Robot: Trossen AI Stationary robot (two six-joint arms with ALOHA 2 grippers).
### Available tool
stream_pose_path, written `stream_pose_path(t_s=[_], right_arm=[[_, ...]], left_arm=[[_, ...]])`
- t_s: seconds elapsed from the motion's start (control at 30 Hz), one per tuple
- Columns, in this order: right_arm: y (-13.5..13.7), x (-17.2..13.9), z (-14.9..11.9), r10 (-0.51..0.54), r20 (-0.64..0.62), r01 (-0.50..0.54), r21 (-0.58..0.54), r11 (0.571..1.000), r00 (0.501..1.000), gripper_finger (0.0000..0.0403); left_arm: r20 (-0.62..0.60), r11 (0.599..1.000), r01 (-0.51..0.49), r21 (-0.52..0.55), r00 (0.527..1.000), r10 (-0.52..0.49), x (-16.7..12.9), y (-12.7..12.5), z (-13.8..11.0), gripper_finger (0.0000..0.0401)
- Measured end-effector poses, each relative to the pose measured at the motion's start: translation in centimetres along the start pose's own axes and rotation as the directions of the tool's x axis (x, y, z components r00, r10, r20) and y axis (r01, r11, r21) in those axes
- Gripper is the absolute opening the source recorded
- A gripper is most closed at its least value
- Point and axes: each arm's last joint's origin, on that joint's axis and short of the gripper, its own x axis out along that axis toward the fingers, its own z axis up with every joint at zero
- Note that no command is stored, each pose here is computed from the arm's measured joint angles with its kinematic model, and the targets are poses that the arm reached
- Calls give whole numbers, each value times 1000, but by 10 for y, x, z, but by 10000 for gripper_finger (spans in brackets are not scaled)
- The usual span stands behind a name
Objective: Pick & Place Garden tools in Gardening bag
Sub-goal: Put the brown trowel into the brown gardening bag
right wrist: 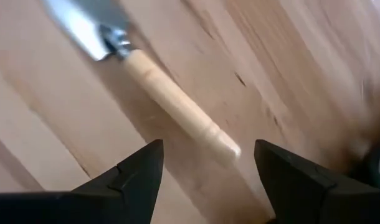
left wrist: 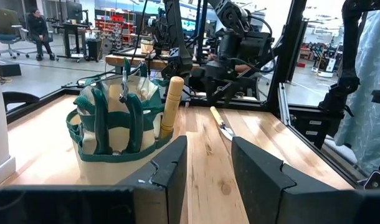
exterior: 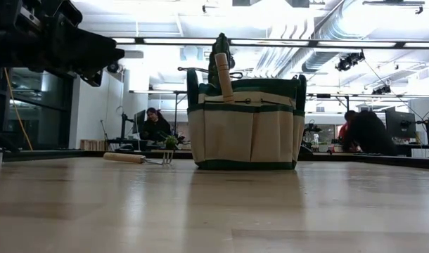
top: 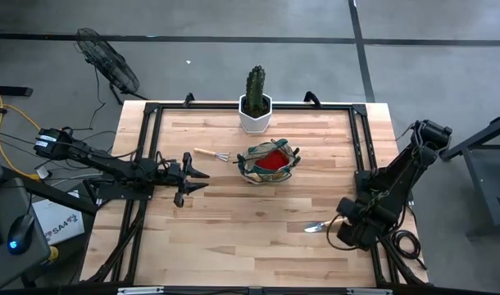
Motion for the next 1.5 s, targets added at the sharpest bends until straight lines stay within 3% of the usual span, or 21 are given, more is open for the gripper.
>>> stream_pose_path(t_s=[0.17, 0.43, 0.73, 0.93, 1.17, 1.37, 1.5], right_arm=[[4, 0, 1, 41, 29, -32, -275, 961, 999, 244], [-2, 0, 1, -18, 33, 32, -480, 877, 999, 244], [-3, 1, 0, -25, 5, 24, -529, 848, 1000, 244], [-11, 20, -5, -11, -64, -24, -525, 851, 998, 244], [-11, 25, -6, 11, -48, -33, -499, 866, 999, 244], [-11, 25, -5, 14, -34, -30, -549, 836, 999, 239], [-11, 25, -5, 13, -34, -30, -580, 814, 999, 211]], left_arm=[[0, 1000, -3, 0, 1000, 3, 0, 0, 0, 124], [-9, 1000, -4, -19, 1000, 4, 0, 0, -1, 124], [-10, 1000, -3, -20, 1000, 3, 0, 0, -1, 124], [-14, 1000, 0, -24, 1000, 0, 0, 0, -1, 124], [-19, 999, -2, -34, 1000, 1, 0, 0, -2, 124], [-20, 999, -2, -34, 1000, 2, 0, 0, -2, 124], [-20, 999, -3, -39, 1000, 2, 0, 0, -2, 124]])
